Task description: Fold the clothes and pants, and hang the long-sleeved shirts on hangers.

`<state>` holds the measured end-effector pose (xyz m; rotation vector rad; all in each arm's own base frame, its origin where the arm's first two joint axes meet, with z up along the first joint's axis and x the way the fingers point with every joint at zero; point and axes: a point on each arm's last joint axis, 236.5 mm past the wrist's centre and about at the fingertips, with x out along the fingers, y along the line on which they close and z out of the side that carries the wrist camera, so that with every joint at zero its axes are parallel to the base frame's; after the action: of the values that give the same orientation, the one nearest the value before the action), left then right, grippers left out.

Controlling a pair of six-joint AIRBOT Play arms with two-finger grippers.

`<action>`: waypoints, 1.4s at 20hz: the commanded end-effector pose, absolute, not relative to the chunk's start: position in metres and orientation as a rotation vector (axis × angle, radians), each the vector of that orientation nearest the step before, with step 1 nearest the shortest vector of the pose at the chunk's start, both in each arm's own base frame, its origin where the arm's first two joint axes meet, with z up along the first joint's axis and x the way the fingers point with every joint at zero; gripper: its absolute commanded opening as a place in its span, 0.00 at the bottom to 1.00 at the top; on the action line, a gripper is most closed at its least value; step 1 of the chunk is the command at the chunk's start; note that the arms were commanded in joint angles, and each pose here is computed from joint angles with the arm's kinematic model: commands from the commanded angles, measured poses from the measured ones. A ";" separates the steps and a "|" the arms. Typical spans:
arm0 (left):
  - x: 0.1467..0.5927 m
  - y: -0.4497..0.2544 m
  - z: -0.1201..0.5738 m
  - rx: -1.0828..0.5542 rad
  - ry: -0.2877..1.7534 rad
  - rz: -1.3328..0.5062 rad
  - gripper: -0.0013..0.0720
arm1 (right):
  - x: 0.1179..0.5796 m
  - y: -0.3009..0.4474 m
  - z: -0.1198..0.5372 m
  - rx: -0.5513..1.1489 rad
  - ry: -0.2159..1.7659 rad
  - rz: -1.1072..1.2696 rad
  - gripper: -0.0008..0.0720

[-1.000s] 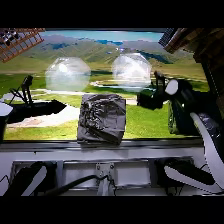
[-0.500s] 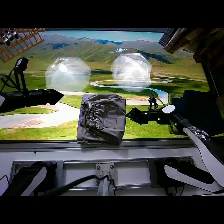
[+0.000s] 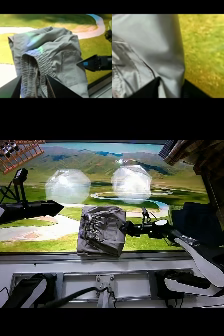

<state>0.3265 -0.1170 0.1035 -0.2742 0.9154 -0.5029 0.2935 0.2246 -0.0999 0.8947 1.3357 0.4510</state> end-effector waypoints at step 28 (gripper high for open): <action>0.327 -0.117 0.104 -0.273 0.915 -0.504 0.42 | 0.524 -0.136 0.166 1.044 0.446 -0.176 0.07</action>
<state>0.3265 -0.1170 0.1035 -0.2742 0.9154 -0.5029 0.5278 -0.0872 0.1410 0.9741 0.5407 -0.0882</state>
